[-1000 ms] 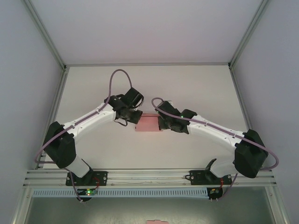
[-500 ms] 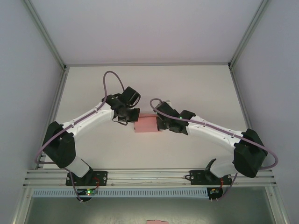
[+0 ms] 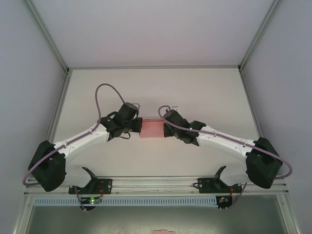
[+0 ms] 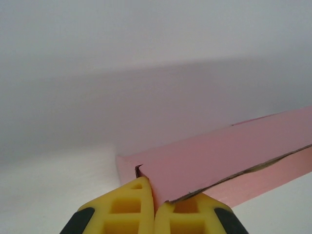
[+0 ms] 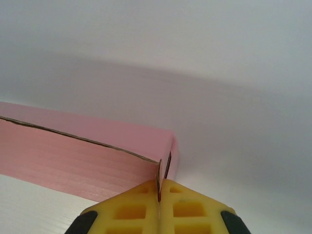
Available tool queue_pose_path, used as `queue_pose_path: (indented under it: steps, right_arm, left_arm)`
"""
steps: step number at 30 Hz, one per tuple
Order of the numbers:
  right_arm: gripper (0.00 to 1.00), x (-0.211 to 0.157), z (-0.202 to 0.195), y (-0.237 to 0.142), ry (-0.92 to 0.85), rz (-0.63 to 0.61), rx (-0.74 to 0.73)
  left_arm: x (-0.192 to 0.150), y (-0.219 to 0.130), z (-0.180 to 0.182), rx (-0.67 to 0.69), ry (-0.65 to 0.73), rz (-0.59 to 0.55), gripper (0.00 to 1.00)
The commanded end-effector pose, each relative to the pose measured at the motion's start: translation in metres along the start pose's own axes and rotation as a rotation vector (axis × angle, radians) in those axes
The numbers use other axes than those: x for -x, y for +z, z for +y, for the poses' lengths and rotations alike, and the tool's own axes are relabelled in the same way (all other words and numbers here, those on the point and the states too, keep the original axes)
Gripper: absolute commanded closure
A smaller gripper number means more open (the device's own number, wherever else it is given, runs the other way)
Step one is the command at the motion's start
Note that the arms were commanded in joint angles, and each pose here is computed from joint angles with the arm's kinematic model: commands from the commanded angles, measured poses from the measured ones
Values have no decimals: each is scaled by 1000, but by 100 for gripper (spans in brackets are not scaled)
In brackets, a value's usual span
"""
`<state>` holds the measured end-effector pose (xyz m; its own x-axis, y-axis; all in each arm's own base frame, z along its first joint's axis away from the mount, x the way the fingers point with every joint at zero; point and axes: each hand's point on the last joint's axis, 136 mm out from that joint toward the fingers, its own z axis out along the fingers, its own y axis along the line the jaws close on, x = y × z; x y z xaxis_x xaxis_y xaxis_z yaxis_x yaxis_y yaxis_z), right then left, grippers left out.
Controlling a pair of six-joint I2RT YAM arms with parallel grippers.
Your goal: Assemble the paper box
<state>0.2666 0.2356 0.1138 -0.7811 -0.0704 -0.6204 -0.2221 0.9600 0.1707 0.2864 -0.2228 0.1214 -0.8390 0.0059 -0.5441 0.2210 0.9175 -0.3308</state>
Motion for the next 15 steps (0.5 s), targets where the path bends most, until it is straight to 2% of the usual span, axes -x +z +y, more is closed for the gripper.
queue_pose_path:
  steps: [1,5,7,13,14,15]
  right_arm:
    - [100,-52,-7,19,-94,126,1]
    - [100,-52,-13,19,-121,80,-11]
    - [100,-51,-13,16,-123,67,0]
    - [100,-54,1,15,-128,-1,102]
    - [96,-52,4,13,-122,-15,120]
    - [80,-47,7,9,-118,-32,134]
  left_arm:
    - [-41,21,16,93,109,94,100]
    - [-56,25,26,156,214,129,100]
    - [-62,28,32,186,218,144,100]
    - [-82,41,18,94,205,111,100]
    - [-85,41,21,114,218,111,100]
    - [-86,41,26,139,221,113,100]
